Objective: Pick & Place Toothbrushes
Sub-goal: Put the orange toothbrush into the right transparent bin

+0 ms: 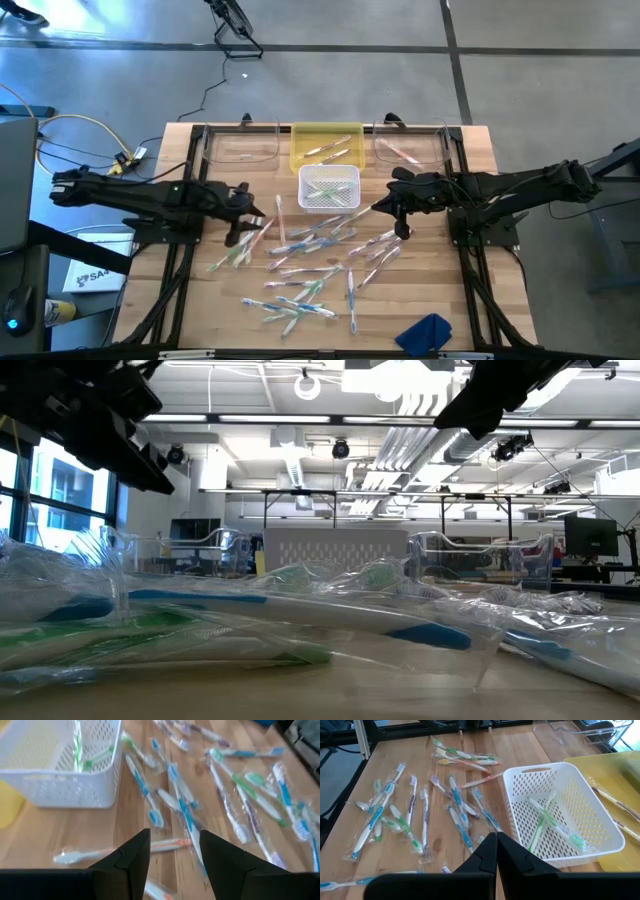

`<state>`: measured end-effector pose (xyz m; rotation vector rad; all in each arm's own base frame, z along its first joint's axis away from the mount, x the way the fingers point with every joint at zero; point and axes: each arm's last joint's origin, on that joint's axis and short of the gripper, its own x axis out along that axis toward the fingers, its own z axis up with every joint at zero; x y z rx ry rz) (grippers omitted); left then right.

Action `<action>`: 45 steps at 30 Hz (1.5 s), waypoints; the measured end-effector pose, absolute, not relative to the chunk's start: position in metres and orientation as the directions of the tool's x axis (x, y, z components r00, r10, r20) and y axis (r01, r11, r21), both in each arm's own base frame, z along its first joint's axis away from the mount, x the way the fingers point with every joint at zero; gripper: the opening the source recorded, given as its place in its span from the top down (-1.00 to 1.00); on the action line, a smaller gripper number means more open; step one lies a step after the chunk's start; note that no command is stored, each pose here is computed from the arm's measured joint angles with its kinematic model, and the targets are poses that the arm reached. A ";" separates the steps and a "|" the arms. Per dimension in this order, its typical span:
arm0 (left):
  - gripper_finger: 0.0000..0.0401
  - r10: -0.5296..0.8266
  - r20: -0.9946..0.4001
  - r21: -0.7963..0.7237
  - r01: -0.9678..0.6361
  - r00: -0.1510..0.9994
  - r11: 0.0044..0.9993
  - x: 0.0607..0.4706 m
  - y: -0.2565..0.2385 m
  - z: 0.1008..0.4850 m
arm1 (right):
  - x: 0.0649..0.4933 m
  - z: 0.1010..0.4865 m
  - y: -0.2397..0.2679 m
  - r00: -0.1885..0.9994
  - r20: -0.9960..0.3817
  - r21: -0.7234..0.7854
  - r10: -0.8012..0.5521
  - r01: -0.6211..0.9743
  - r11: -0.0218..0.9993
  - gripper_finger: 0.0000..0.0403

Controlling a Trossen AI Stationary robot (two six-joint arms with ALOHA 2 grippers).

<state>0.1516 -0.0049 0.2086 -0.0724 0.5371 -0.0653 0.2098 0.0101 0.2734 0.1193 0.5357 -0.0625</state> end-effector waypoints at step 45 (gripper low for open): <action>0.21 -0.017 -0.848 -0.211 -0.307 0.530 0.928 0.203 -0.004 0.141 | 0.209 0.271 0.010 0.846 -0.532 0.087 -0.029 0.089 0.992 0.99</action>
